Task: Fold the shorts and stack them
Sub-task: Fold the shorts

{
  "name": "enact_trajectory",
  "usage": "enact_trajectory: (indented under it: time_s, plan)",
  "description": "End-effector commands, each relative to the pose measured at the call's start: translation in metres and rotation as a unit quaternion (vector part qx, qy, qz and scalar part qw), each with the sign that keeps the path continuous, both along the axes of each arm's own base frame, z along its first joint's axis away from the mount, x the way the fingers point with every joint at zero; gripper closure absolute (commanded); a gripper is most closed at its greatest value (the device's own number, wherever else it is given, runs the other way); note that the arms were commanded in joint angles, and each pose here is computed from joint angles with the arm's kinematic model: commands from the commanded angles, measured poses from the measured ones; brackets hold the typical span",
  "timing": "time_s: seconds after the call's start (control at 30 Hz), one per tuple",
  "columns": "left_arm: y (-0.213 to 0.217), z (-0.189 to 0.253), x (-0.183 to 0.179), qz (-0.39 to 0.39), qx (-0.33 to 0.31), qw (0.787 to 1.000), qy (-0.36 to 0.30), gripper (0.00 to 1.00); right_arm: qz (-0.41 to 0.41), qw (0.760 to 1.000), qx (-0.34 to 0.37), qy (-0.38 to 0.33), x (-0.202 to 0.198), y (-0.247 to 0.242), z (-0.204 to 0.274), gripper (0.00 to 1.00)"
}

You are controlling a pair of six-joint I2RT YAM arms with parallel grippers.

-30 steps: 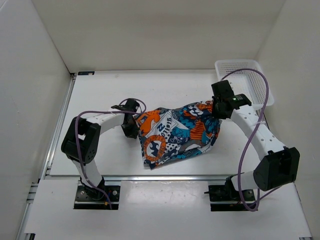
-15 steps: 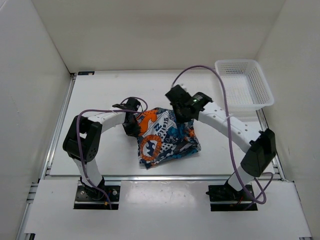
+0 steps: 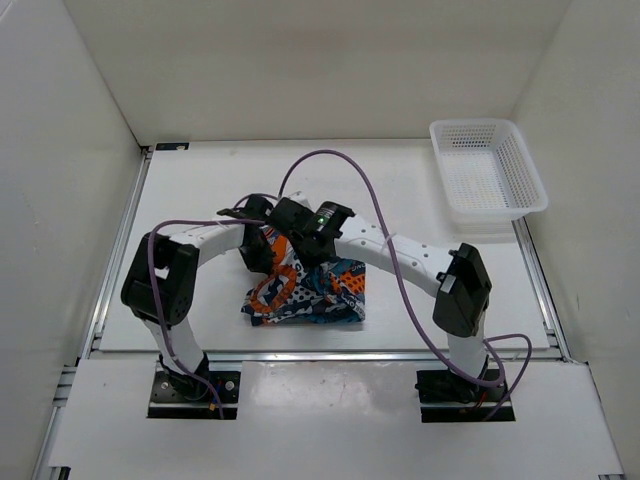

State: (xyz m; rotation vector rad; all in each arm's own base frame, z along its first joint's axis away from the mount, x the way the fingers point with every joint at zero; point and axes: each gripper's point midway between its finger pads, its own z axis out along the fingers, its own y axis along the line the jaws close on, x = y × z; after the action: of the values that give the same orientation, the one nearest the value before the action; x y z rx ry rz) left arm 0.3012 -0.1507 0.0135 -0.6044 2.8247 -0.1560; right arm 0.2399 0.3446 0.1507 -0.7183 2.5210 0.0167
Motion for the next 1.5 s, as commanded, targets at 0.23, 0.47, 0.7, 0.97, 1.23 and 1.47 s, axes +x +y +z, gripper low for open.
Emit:
enact_trajectory:
  time_s: [0.23,0.47,0.7,0.97,1.23,1.47]
  plan:
    - [0.066,0.026,0.003,0.060,0.002,0.998,-0.033,0.90,-0.029,0.999,0.013,-0.032,0.017,-0.022,0.025,1.00]
    - [0.063,0.038,0.010,0.048,-0.022,0.998,-0.046,0.90,-0.085,0.993,0.051,-0.063,0.023,-0.068,0.063,1.00]
    - [0.029,0.065,0.010,-0.008,-0.061,0.995,-0.072,0.90,-0.151,0.981,0.094,-0.078,0.017,-0.149,0.079,1.00]
    - [-0.099,0.146,-0.030,-0.191,-0.155,0.961,-0.128,0.90,-0.206,0.972,0.104,-0.055,0.015,-0.201,0.055,1.00]
    - [-0.214,0.128,-0.065,-0.266,-0.163,0.946,-0.091,0.90,-0.217,0.963,0.160,-0.026,0.022,-0.204,0.044,1.00]
    - [-0.251,0.074,-0.084,-0.273,-0.171,0.945,-0.048,0.90,-0.231,0.956,0.180,-0.024,0.024,-0.217,0.047,1.00]
